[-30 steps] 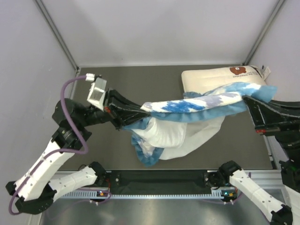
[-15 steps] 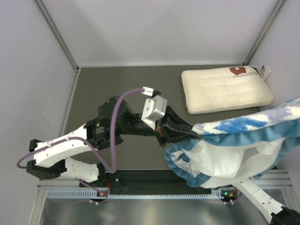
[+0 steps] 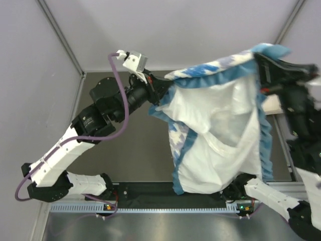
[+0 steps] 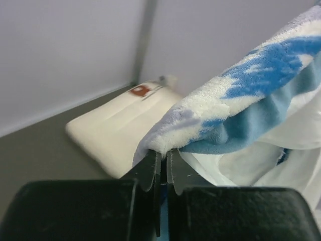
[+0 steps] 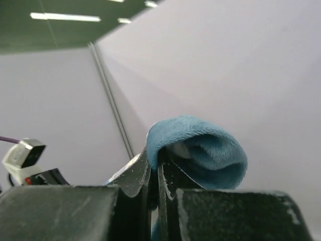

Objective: Put the pillow into the pillowcase

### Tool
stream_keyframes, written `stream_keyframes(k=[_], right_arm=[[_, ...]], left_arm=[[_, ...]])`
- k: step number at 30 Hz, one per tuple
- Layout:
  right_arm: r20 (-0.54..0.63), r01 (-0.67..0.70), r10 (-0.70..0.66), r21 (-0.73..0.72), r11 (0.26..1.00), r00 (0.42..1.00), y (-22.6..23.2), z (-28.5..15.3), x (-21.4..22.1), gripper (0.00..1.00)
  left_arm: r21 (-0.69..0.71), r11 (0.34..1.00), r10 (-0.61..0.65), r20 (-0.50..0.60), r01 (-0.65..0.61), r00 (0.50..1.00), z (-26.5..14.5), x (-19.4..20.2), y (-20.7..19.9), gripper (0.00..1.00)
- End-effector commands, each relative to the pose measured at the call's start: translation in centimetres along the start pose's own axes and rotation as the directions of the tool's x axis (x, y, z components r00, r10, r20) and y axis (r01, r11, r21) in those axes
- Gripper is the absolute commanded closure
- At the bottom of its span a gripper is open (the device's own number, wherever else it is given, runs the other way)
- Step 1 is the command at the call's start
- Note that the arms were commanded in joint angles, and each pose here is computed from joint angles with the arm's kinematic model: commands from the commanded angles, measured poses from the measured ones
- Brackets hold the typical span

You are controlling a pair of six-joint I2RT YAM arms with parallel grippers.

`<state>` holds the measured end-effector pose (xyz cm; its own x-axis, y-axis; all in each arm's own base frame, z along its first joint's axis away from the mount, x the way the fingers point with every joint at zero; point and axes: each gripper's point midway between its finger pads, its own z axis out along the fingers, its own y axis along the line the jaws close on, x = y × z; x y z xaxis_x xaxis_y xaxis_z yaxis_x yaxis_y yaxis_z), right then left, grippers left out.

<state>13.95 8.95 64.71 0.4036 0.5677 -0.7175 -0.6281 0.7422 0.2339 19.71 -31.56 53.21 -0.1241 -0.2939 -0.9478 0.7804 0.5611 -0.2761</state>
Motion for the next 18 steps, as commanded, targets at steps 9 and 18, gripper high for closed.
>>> stream_keyframes(k=[9,18], right_arm=[[-0.337,-0.211,0.238,0.114,0.971,0.911,-4.1,8.3,21.7,1.00],[-0.556,-0.346,0.364,0.142,0.927,0.747,-6.0,12.8,41.0,1.00]], left_arm=[[-0.589,0.803,-0.221,-0.148,0.093,0.964,-6.5,12.3,24.4,1.00],[-0.750,0.581,-0.488,-0.009,0.317,0.873,-16.5,19.2,36.0,1.00]])
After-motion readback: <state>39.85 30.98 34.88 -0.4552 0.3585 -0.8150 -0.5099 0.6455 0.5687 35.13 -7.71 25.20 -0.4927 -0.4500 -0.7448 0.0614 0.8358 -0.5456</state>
